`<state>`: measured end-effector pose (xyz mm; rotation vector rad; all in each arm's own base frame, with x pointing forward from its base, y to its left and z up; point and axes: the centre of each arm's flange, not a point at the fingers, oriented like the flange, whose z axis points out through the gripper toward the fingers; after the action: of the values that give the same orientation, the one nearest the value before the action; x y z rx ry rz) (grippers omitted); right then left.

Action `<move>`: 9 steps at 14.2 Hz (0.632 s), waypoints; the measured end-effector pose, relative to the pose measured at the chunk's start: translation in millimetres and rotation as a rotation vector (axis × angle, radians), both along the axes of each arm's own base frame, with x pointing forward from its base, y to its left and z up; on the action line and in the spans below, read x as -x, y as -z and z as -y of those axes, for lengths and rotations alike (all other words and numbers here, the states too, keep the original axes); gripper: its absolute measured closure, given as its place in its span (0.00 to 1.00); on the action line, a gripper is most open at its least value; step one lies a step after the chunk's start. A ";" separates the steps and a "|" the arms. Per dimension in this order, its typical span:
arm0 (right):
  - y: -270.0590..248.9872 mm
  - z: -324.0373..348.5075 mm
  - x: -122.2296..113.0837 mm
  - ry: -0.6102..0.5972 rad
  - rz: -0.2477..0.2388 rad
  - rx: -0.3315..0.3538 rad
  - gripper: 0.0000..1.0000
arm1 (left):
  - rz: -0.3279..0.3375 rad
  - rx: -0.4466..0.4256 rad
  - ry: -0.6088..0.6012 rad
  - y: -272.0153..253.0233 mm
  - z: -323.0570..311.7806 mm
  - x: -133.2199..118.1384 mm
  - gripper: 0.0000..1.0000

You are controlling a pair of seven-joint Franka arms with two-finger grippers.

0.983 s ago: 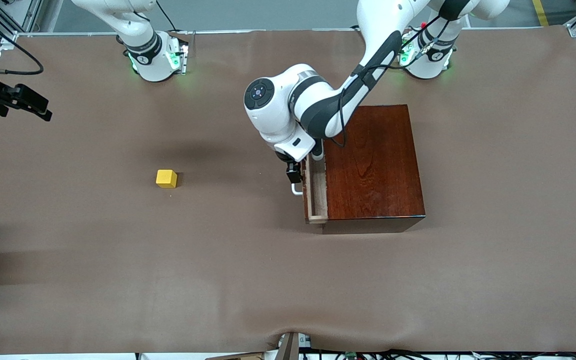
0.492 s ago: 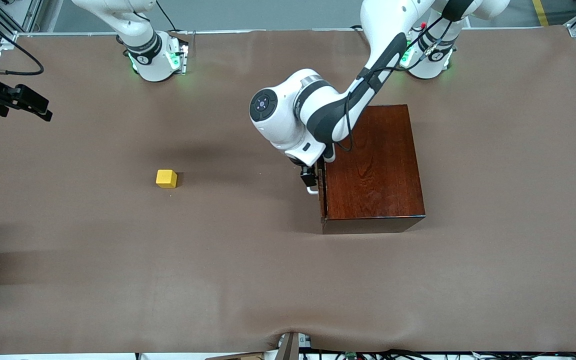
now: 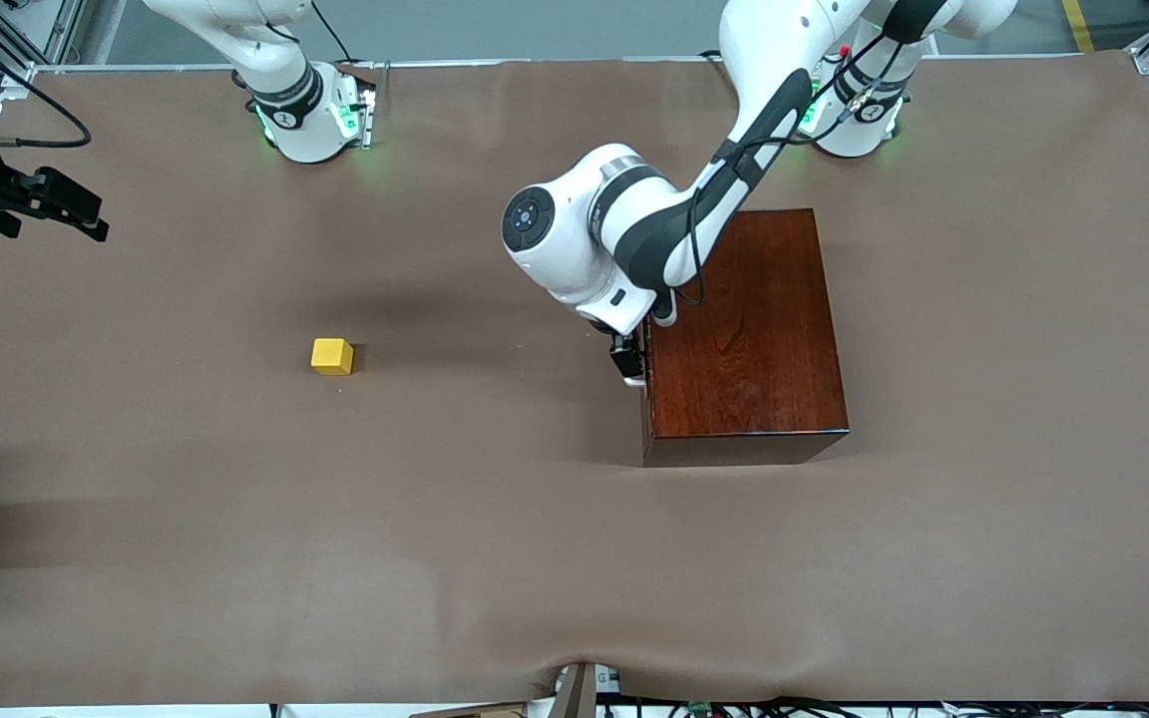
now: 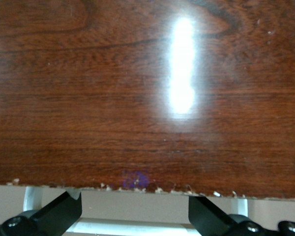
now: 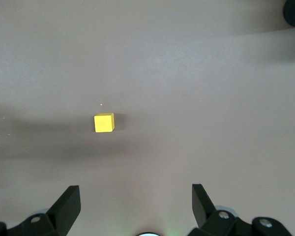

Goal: Open drawer, take yellow block, close drawer
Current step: 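Push the drawer front into the box with the left gripper while the right gripper withdraws, then press the drawer fully shut with the left gripper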

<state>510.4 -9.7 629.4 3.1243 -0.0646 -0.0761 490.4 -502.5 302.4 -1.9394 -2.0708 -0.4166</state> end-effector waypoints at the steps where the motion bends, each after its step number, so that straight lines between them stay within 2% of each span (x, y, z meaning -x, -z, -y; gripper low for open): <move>1: -0.2 -0.3 0.0 -0.005 0.001 -0.001 0.00 | 0.000 0.000 0.001 0.0 0.2 0.2 0.00; 7: -4.7 1.4 -0.5 -0.004 0.012 -0.001 0.00 | 0.029 0.015 0.015 -16.3 11.7 3.6 0.00; 9: -5.8 1.5 -0.6 -0.003 0.015 -0.001 0.00 | 0.043 0.012 0.010 -21.3 8.0 -2.0 0.00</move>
<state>511.0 -11.3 635.1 3.1257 -0.0594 -0.0526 492.3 -510.5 323.7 -1.9647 -2.0960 -0.4528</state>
